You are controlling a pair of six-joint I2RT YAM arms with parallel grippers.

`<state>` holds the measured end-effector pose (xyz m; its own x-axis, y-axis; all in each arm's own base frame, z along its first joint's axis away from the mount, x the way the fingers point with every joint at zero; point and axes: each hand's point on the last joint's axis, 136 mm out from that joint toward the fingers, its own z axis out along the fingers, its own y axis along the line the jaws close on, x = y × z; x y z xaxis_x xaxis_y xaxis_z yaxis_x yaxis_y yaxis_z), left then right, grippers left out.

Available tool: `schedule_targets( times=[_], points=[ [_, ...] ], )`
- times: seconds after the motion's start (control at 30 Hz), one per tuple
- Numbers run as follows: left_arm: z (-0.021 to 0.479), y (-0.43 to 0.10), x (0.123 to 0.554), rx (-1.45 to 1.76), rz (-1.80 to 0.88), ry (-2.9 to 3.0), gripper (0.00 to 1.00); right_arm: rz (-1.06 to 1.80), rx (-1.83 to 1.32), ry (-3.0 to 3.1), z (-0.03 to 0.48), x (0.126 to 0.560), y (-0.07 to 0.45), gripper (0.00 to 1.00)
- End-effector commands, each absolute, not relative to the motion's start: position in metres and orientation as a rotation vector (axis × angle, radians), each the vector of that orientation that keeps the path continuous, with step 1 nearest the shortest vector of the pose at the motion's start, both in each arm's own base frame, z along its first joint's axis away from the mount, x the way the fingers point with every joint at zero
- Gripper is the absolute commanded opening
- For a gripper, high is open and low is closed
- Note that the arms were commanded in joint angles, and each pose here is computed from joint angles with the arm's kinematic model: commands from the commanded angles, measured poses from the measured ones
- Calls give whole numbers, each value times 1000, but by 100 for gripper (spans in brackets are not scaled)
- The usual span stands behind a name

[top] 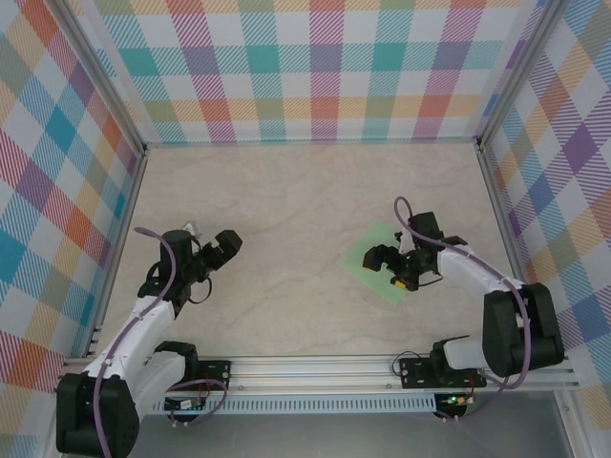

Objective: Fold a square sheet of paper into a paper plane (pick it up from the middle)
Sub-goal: Move the square sheet of paper to the center of the table.

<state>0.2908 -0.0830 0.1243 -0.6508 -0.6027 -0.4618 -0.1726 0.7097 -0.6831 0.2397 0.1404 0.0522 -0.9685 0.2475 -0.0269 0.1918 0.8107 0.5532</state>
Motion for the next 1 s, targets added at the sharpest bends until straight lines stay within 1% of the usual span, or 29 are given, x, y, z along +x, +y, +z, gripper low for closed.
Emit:
schedule_targets(
  times=[0.0, 0.13, 0.2, 0.27, 0.37, 0.43, 0.47, 0.6, 0.63, 0.7, 0.73, 0.83, 0.87, 0.9, 0.97],
  points=[
    [125, -100, 288, -530, -842, 2251, 100, 873, 377, 2924, 43, 244, 148, 97],
    [118, -108, 288, -493, -846, 2275, 100, 891, 391, 2955, 29, 247, 160, 93],
    [115, -109, 287, -485, -834, 2301, 100, 844, 427, 2980, 21, 245, 162, 93],
    [114, -111, 287, -474, -836, 2322, 100, 780, 516, 3006, 13, 243, 162, 93],
    [111, -115, 285, -464, -843, 2322, 100, 794, 652, 2998, 3, 241, 175, 92],
    [105, -115, 284, -471, -840, 2328, 100, 779, 771, 2985, -4, 241, 184, 87],
    [103, -115, 284, -477, -839, 2333, 100, 761, 831, 2981, -6, 241, 188, 87],
    [100, -119, 284, -478, -850, 2350, 100, 762, 986, 2909, -4, 246, 214, 85],
    [100, -119, 284, -477, -849, 2357, 100, 801, 1007, 2884, 1, 248, 224, 85],
    [102, -120, 285, -473, -843, 2369, 100, 898, 936, 2856, 20, 259, 242, 84],
    [104, -120, 286, -469, -843, 2372, 100, 876, 875, 2857, 35, 264, 243, 84],
    [110, -121, 287, -483, -841, 2401, 100, 704, 718, 2847, 71, 274, 224, 86],
    [111, -121, 285, -507, -840, 2418, 100, 655, 692, 2848, 79, 275, 215, 84],
    [112, -122, 281, -536, -854, 2440, 100, 636, 622, 2840, 89, 280, 211, 84],
    [117, -129, 276, -557, -911, 2462, 100, 501, 518, 2852, 102, 285, 191, 84]
  ],
)
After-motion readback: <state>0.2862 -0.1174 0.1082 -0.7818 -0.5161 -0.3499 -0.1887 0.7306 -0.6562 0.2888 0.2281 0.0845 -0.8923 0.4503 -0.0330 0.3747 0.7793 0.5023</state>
